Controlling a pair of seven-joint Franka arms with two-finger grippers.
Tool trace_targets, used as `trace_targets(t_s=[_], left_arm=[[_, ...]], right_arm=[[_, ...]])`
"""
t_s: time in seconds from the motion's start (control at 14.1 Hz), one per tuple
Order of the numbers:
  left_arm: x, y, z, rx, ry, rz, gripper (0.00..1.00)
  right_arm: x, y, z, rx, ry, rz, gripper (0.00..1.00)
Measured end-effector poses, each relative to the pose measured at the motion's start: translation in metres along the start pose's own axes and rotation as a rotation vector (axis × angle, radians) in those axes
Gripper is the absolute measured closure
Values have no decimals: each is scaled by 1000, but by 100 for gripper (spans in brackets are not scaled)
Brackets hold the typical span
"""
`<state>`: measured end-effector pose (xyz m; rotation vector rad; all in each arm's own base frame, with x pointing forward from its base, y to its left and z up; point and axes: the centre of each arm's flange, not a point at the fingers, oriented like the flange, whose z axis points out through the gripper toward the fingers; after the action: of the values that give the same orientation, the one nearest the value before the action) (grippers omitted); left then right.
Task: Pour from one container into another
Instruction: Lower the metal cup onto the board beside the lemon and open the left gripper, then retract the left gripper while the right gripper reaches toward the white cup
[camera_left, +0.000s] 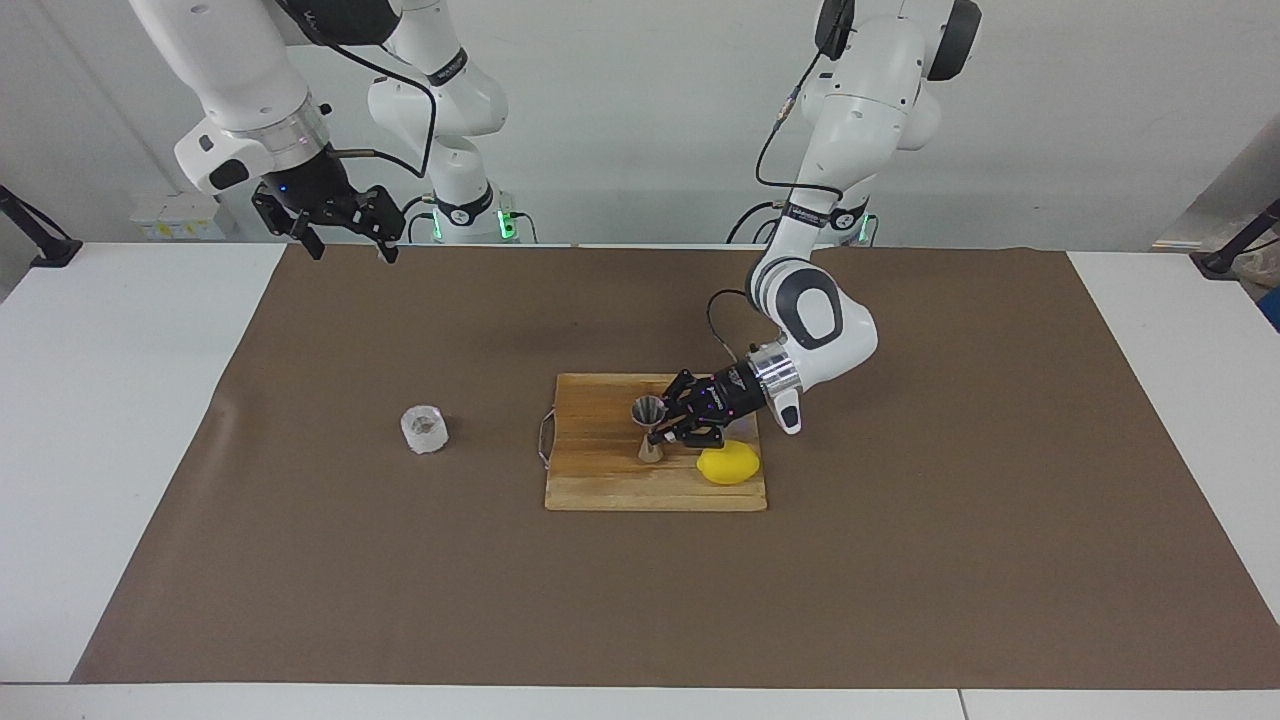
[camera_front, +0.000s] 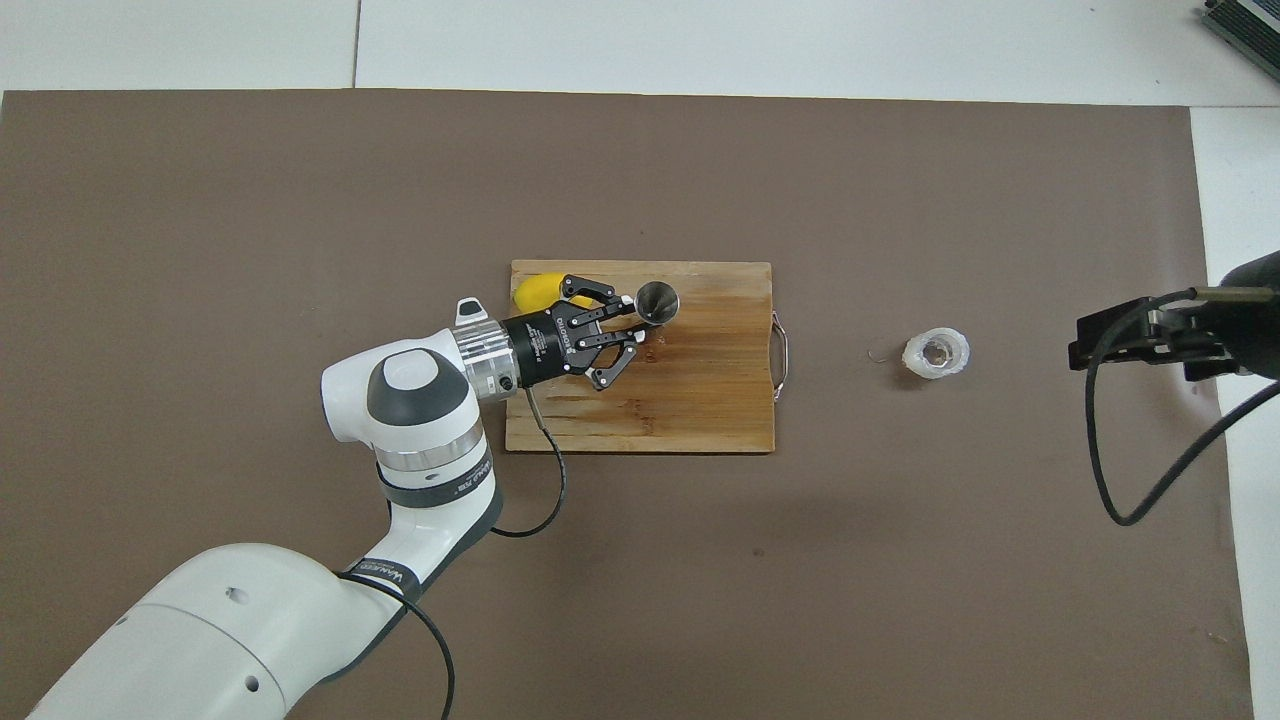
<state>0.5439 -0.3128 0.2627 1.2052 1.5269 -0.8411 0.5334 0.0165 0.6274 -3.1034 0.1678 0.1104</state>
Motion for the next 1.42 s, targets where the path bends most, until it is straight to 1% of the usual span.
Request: trace_targets(t_s=[0.07, 0.14, 0.21, 0.28, 0.35, 0.5, 0.57, 0.64, 0.71, 0.99, 1.14, 1.28, 1.42], left_arm=[[0, 0, 0, 0, 0, 0, 78], [0, -1, 1, 0, 1, 0, 74], [0, -1, 1, 1, 1, 0, 74], [-1, -2, 2, 2, 0, 1, 67], [-2, -1, 2, 2, -2, 3, 58], [-5, 2, 2, -1, -3, 10, 32], [-7, 4, 1, -1, -2, 17, 22], [-9, 7, -2, 2, 3, 32, 6], [-11, 11, -6, 11, 15, 55, 0], [-24, 28, -26, 75, 86, 194, 0], [-34, 38, -39, 110, 128, 278, 0], [-56, 44, -52, 172, 189, 412, 0], [-81, 45, -63, 249, 269, 567, 0]], right_arm=[[0, 0, 0, 0, 0, 0, 0], [0, 0, 0, 0, 0, 0, 0], [0, 0, 0, 0, 0, 0, 0], [0, 0, 0, 0, 0, 0, 0], [0, 0, 0, 0, 0, 0, 0], [0, 0, 0, 0, 0, 0, 0], [0, 0, 0, 0, 0, 0, 0], [0, 0, 0, 0, 0, 0, 0], [0, 0, 0, 0, 0, 0, 0], [0, 10, 1, 0, -14, 20, 0], [-1, 12, 2, -1, -22, -5, 0], [-2, 15, 6, 0, -35, -135, 0], [-3, 16, 10, 5, -43, -334, 0]])
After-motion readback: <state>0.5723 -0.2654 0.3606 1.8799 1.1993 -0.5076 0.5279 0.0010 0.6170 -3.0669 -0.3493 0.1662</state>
